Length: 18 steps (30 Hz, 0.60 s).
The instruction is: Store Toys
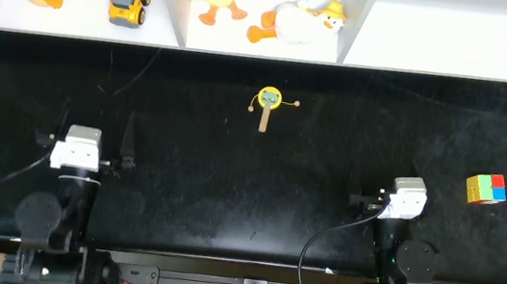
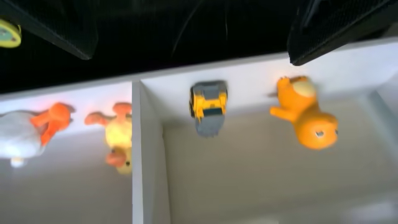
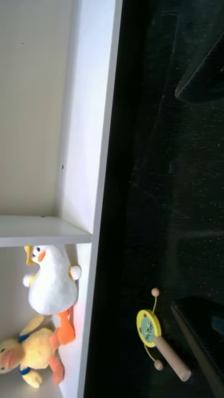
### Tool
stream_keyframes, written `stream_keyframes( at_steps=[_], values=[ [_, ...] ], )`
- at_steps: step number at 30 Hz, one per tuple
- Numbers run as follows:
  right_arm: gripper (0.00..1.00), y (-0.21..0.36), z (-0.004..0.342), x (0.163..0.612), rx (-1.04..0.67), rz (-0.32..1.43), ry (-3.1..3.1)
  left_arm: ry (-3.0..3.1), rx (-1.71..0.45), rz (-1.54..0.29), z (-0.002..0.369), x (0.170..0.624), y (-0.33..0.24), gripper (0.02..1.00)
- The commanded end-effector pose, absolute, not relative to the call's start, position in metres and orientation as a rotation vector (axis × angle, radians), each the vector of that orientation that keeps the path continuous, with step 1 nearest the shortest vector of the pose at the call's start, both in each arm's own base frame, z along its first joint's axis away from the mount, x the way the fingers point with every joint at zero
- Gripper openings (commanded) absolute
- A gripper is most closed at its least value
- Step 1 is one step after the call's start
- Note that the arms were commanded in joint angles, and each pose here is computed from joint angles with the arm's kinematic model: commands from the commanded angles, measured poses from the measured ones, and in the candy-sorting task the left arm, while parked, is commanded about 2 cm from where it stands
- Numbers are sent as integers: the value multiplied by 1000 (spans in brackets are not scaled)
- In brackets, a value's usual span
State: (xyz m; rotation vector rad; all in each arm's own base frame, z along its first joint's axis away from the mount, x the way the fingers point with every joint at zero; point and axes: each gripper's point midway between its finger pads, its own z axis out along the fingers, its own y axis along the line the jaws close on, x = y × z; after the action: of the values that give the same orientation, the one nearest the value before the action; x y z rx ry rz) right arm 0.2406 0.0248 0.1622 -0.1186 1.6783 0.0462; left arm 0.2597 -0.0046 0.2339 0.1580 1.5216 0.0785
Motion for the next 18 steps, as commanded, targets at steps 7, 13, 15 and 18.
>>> stream_keyframes(
  at_steps=[7,13,15,18],
  values=[
    [996,27,166,240,-124,54,1665,1573,189,188,200,251,2,998],
    [993,27,166,240,-124,54,1666,1603,246,239,174,246,2,998],
    [996,27,166,240,-124,54,1665,1607,249,237,166,245,2,998],
    [993,27,166,240,-125,54,1665,1641,246,250,155,246,4,998]
  ],
)
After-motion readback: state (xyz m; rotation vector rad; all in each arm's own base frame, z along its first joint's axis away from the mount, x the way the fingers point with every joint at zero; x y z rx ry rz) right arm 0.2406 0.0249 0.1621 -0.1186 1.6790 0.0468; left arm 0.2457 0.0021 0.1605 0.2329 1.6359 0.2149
